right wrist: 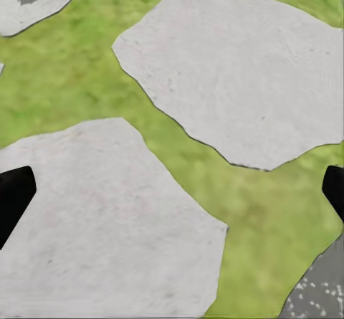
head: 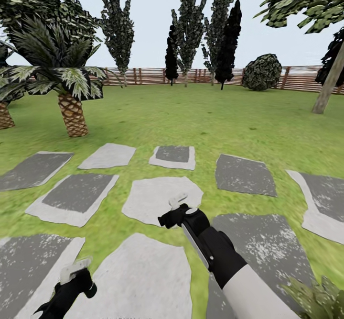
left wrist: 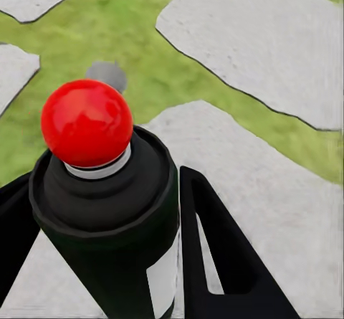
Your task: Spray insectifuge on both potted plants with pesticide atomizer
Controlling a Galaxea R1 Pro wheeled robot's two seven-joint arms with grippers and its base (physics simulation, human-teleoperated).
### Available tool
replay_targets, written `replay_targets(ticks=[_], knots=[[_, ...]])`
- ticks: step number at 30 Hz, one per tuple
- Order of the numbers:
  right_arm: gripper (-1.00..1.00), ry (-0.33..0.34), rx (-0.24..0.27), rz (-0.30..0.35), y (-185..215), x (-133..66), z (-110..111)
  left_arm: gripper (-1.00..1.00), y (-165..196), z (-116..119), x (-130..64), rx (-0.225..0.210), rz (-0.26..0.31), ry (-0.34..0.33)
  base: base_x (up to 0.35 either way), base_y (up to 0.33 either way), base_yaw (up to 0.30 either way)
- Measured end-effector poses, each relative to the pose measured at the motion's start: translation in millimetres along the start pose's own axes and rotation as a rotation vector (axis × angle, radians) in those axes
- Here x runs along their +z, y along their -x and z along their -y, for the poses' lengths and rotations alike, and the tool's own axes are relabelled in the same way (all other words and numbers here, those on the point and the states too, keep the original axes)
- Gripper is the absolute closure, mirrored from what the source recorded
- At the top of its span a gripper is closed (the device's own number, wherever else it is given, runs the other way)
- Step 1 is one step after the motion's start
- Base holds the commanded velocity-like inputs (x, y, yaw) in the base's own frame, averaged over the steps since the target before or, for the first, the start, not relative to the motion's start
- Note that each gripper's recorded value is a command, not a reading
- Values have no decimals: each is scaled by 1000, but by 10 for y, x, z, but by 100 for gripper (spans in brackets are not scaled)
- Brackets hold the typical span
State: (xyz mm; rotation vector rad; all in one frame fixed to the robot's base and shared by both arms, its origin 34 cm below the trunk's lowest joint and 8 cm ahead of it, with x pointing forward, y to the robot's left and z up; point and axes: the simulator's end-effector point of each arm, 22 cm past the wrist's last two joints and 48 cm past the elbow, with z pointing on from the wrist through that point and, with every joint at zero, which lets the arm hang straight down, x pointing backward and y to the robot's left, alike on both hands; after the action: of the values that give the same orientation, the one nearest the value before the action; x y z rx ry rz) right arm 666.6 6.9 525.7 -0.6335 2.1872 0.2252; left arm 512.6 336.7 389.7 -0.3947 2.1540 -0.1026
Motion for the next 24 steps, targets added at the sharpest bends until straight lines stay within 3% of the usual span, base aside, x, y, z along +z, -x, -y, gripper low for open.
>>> replay_targets(ticks=[6,19,21,24], knots=[[-100,5,3,-10,16,-37,-16,100,-80,-133,10,-10,-11,18,0,0,270],[-100,9,-6,-6,37,-46,-53,100,-1,-188,4,-15,3,28,0,0,270],[-100,10,-6,-7,35,-46,-54,100,-4,-272,-5,-22,4,44,0,0,270],[-100,10,-6,-8,34,-45,-55,100,-11,-565,-48,-75,23,115,0,0,270]])
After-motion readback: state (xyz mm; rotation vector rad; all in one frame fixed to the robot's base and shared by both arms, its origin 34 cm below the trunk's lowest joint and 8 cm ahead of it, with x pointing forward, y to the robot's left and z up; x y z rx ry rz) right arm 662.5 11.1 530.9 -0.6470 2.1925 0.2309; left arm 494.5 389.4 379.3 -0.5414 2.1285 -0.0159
